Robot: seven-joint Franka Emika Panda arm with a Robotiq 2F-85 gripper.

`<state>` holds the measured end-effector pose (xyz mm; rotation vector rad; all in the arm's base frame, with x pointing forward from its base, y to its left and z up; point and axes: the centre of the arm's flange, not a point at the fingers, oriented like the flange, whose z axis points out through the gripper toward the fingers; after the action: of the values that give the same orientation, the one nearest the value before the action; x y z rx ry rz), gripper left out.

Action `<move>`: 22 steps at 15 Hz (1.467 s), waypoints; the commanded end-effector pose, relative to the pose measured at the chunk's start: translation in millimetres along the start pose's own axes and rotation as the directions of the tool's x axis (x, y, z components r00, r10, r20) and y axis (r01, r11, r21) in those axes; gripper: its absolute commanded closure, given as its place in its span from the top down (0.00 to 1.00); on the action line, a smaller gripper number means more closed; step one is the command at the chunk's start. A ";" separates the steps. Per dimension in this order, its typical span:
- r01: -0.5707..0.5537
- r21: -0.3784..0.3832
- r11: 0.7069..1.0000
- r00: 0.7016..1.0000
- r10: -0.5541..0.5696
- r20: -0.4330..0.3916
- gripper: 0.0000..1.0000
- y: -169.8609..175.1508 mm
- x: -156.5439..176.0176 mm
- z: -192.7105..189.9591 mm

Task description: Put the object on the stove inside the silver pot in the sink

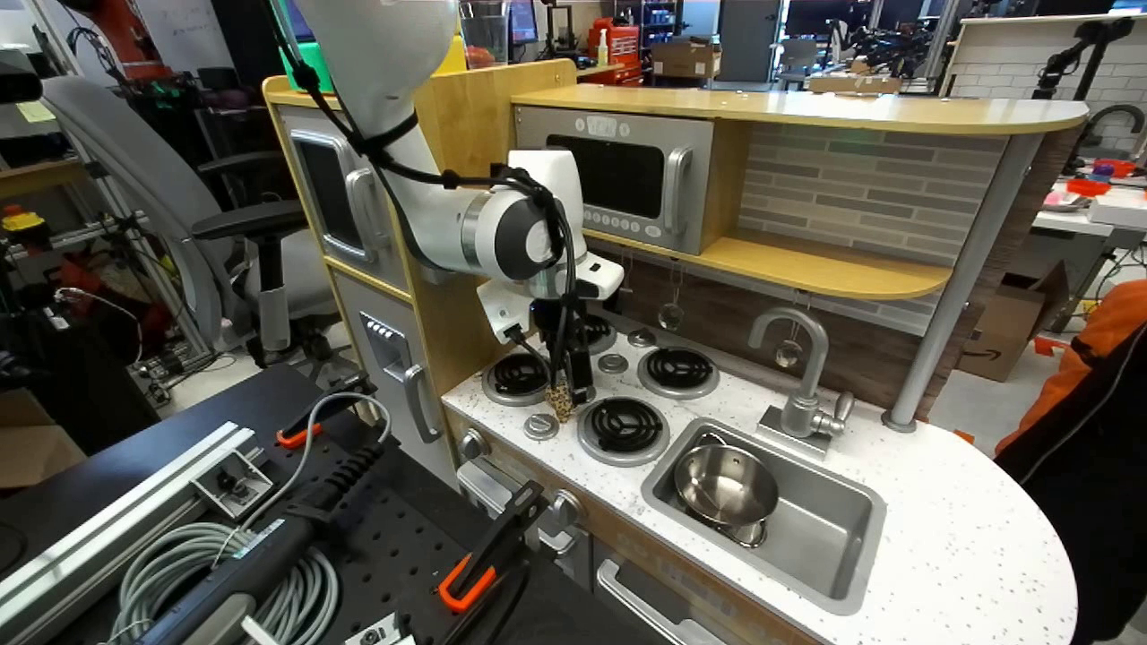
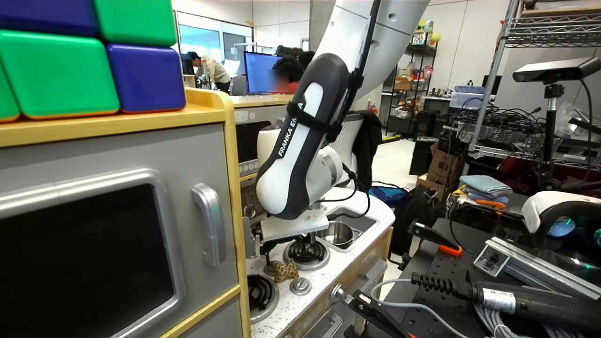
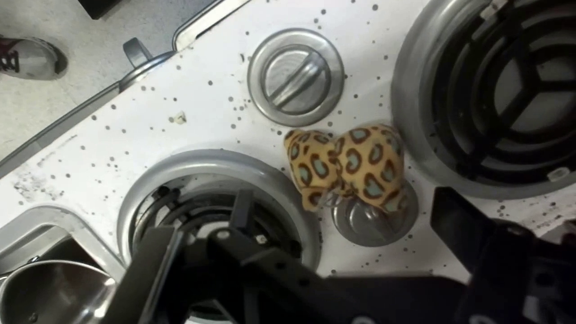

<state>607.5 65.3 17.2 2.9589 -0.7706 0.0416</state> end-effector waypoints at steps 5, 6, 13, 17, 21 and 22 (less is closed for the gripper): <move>-0.063 0.032 0.997 0.998 0.063 -0.001 0.75 -19.8 13.8 24.3; -0.069 0.033 0.997 0.998 0.069 -0.001 0.74 -19.6 15.3 23.8; -0.148 0.048 0.988 0.987 0.144 0.071 0.20 -22.7 30.1 11.7; -0.203 0.058 0.978 0.973 0.194 0.128 0.00 -12.4 44.8 -7.0; -0.286 0.062 0.956 0.944 0.270 0.191 0.26 -0.5 68.8 -24.8; -0.291 0.052 0.955 0.940 0.275 0.203 0.27 2.3 71.3 -26.0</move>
<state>658.8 38.5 30.6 2.9426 -1.1597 -0.1186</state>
